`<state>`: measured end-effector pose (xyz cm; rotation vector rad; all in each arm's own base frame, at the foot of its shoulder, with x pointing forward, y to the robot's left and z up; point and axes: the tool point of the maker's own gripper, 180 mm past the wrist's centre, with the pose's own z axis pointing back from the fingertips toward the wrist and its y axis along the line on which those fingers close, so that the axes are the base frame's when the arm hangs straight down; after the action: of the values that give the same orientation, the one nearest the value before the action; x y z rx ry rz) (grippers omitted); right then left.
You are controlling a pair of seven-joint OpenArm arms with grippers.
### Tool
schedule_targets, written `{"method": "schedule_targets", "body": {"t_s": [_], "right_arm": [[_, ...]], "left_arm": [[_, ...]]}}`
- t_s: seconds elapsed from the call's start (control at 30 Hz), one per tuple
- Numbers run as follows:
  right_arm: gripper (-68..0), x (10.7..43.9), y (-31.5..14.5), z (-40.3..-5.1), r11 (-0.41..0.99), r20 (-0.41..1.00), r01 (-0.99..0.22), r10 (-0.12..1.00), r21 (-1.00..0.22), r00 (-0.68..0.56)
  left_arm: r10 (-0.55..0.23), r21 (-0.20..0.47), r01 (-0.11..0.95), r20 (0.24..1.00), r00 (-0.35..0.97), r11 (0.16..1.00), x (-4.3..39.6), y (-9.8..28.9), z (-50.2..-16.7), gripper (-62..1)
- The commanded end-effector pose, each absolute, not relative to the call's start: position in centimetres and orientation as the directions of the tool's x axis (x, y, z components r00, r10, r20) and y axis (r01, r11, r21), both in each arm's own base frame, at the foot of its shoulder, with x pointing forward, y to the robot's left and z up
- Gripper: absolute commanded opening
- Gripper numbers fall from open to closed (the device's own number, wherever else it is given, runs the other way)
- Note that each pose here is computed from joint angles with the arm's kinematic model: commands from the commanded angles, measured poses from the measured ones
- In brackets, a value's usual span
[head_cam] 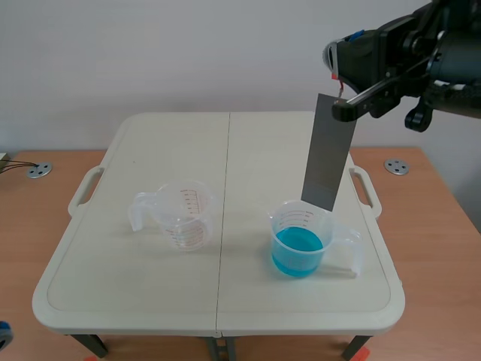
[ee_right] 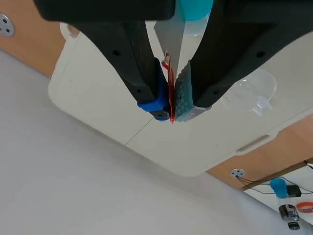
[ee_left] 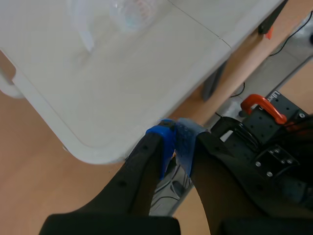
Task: Hold the metal plate by the orange handle, dip it into the blue solution, take it out and point at it, then put the plate back in the beaker on the left.
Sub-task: 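Lower the plate into the blue solution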
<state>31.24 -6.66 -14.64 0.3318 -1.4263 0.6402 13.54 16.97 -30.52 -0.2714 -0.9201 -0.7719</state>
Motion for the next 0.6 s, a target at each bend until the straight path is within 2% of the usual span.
{"method": "schedule_targets", "body": {"t_s": [0.0, 0.37, 0.57], "right_arm": [[-66.4, 31.3, -6.0, -14.0, 0.776, 0.978, -0.606, 0.208, -0.177, -0.019], [-66.4, 31.8, -5.6, -16.2, 0.771, 0.977, -0.620, 0.209, -0.146, 0.030], [-66.4, 32.1, -5.2, -18.1, 0.763, 0.972, -0.633, 0.223, -0.132, 0.067]], "left_arm": [[-0.462, 0.094, 0.700, 0.811, 0.358, 0.708, 13.2, 16.7, -29.9, -58.2], [-0.470, 0.008, 0.699, 0.745, 0.473, 0.715, 8.5, 17.7, -31.2, -58.2], [-0.486, 0.006, 0.708, 0.731, 0.479, 0.707, 7.9, 17.8, -31.4, -58.2]]}}
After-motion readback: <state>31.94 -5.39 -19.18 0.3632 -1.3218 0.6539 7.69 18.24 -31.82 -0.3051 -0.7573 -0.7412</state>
